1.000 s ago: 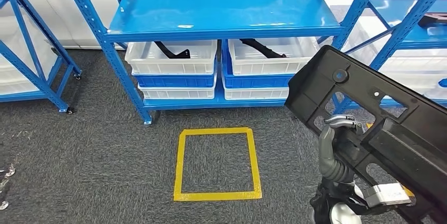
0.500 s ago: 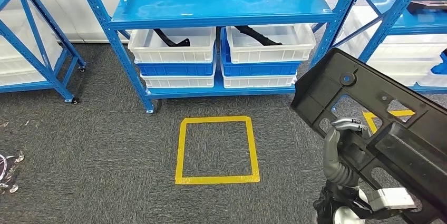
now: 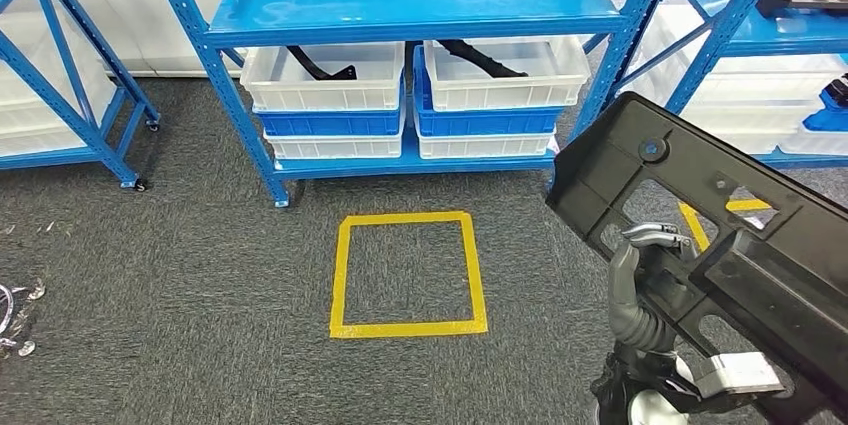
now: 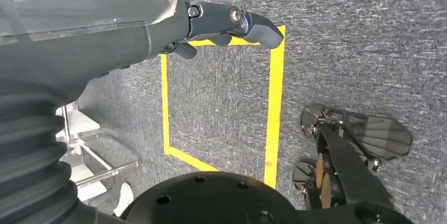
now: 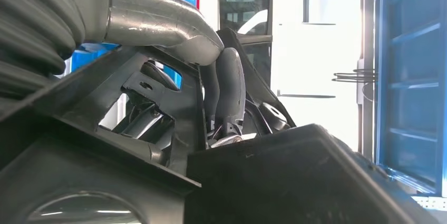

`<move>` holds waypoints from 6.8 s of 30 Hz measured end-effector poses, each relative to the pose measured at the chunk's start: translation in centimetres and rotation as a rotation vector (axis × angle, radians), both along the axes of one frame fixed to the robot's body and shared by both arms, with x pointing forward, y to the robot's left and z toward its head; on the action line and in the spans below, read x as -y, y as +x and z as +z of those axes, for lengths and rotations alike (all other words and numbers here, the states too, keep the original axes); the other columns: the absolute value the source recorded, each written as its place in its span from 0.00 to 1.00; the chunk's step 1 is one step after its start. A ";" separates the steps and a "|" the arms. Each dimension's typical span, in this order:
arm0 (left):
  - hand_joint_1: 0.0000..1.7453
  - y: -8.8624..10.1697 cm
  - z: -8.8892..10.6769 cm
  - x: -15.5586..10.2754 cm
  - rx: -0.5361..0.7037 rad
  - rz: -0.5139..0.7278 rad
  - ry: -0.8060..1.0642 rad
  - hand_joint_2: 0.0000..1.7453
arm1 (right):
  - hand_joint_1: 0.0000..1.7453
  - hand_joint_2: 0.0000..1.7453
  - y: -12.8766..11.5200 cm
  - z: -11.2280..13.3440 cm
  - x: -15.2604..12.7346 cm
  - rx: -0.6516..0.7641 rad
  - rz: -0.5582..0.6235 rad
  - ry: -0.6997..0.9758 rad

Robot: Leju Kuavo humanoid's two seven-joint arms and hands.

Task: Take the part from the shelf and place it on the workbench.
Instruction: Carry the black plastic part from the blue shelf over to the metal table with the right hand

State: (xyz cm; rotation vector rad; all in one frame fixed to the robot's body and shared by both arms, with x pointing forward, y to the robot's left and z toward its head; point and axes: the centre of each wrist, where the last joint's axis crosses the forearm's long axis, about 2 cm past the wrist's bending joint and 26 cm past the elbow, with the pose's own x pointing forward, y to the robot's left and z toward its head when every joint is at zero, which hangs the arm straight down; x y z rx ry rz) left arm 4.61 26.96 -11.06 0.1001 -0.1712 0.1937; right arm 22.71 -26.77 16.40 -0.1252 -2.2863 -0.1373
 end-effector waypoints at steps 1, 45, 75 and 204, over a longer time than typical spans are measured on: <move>0.00 0.0 0.0 0.0 0.001 -0.001 -0.001 1.00 | 1.00 1.00 0.0 0.0 0.0 0.000 0.000 0.000; 0.00 0.0 0.1 1.2 0.007 0.014 -0.006 1.00 | 1.00 1.00 2.2 0.6 -0.6 0.023 0.019 0.008; 0.00 -0.2 0.1 1.2 -0.019 0.093 -0.014 1.00 | 1.00 1.00 1.6 -0.5 -1.3 -0.016 0.011 0.021; 0.00 -0.4 -0.1 -0.7 -0.015 0.197 -0.150 1.00 | 1.00 1.00 0.5 -0.6 1.0 0.004 -0.008 0.039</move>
